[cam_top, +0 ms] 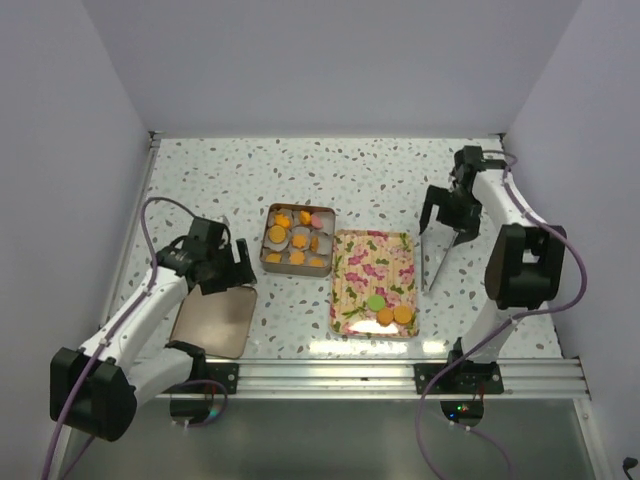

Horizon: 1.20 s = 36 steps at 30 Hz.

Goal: Pack the cookies

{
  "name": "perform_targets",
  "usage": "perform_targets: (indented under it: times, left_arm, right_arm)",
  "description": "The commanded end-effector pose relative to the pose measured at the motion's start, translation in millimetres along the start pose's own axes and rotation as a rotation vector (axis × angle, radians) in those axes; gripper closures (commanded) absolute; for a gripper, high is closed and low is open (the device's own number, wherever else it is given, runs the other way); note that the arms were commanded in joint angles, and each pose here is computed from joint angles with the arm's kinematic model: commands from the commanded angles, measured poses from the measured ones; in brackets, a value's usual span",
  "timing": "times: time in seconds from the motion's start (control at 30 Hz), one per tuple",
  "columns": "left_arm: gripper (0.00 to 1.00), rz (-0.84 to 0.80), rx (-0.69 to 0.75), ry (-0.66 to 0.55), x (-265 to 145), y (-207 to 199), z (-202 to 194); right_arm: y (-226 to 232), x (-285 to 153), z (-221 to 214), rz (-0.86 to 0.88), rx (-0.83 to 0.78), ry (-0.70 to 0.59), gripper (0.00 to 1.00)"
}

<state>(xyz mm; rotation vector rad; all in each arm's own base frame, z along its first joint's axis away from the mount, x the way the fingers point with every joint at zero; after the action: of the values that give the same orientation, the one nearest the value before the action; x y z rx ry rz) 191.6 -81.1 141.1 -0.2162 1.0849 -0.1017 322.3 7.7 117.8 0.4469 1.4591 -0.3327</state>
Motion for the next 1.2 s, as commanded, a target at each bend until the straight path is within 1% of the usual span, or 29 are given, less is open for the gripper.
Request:
perform_targets:
  times: [0.0,0.03,0.07,0.17,0.27,0.37,0.47,0.57,0.67,0.7,0.77,0.8,0.83,0.87,0.93,1.07,1.13,1.17]
  left_arm:
    - [0.16,-0.032,-0.001,0.019,10,-14,-9]
    - [0.16,-0.025,0.001,0.029,13,-16,-11]
    - [0.17,-0.005,-0.014,0.035,15,-16,-13]
    - [0.18,0.015,0.001,0.079,22,-23,-24]
    - [0.18,0.073,0.006,0.107,32,-25,-36]
    - [0.20,0.113,-0.014,0.136,42,-25,-49]
    - [0.21,0.153,-0.014,0.162,49,-20,-60]
    - [0.24,0.164,-0.018,0.185,56,-16,-70]
    - [0.33,0.157,-0.020,0.204,62,-13,-79]
    - [0.39,0.150,-0.016,0.205,63,-13,-81]
    - [0.45,0.146,-0.016,0.223,66,-12,-89]
    - [0.50,0.147,-0.012,0.227,67,-11,-92]
    - [0.52,0.149,-0.011,0.235,69,-9,-96]
    - [0.56,0.146,-0.006,0.246,70,-9,-100]
    - [0.61,0.135,0.005,0.252,73,-11,-104]
    - [0.65,0.177,0.022,0.274,78,-7,-111]
    - [0.68,0.194,0.030,0.279,79,-7,-111]
    - [0.73,0.201,0.030,0.281,79,-7,-111]
  right_arm:
    - [21,-70,-5,0.144,-0.029,-0.138,0.01]
    - [32,-83,-16,0.195,-0.060,-0.153,0.01]
    - [36,-88,-22,0.218,-0.061,-0.157,0.01]
    - [48,-103,-44,0.265,-0.100,-0.168,0.01]
    - [54,-106,-62,0.294,-0.128,-0.146,0.01]
    - [49,-106,-75,0.312,-0.147,-0.127,0.01]
    - [41,-109,-81,0.297,-0.174,-0.140,0.01]
    - [34,-111,-86,0.280,-0.194,-0.148,0.01]
    - [31,-113,-88,0.275,-0.206,-0.153,0.01]
    - [31,-114,-88,0.276,-0.207,-0.156,0.01]
    - [30,-115,-89,0.275,-0.212,-0.159,0.01]
    - [30,-115,-89,0.273,-0.213,-0.156,0.01]
    - [30,-116,-89,0.274,-0.215,-0.157,0.01]
    - [30,-116,-89,0.272,-0.217,-0.154,0.01]
    - [30,-116,-89,0.272,-0.220,-0.154,0.01]
    - [29,-115,-90,0.271,-0.226,-0.152,0.01]
    - [30,-115,-90,0.276,-0.227,-0.152,0.01]
    - [30,-116,-90,0.285,-0.224,-0.152,0.01]
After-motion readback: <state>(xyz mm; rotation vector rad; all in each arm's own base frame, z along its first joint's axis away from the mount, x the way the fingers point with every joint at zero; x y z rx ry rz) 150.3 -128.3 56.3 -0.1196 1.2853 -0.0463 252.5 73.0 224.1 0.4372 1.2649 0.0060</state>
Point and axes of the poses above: each gripper's point midway between its finger pads, its own x axis out along the fingers, its own y axis along the line the jaws close on, z = x × y, the point moved 5 cm from there along -x, back along the fingers, and after that the axes turned 10 degrees about x, right-handed, at the moved point
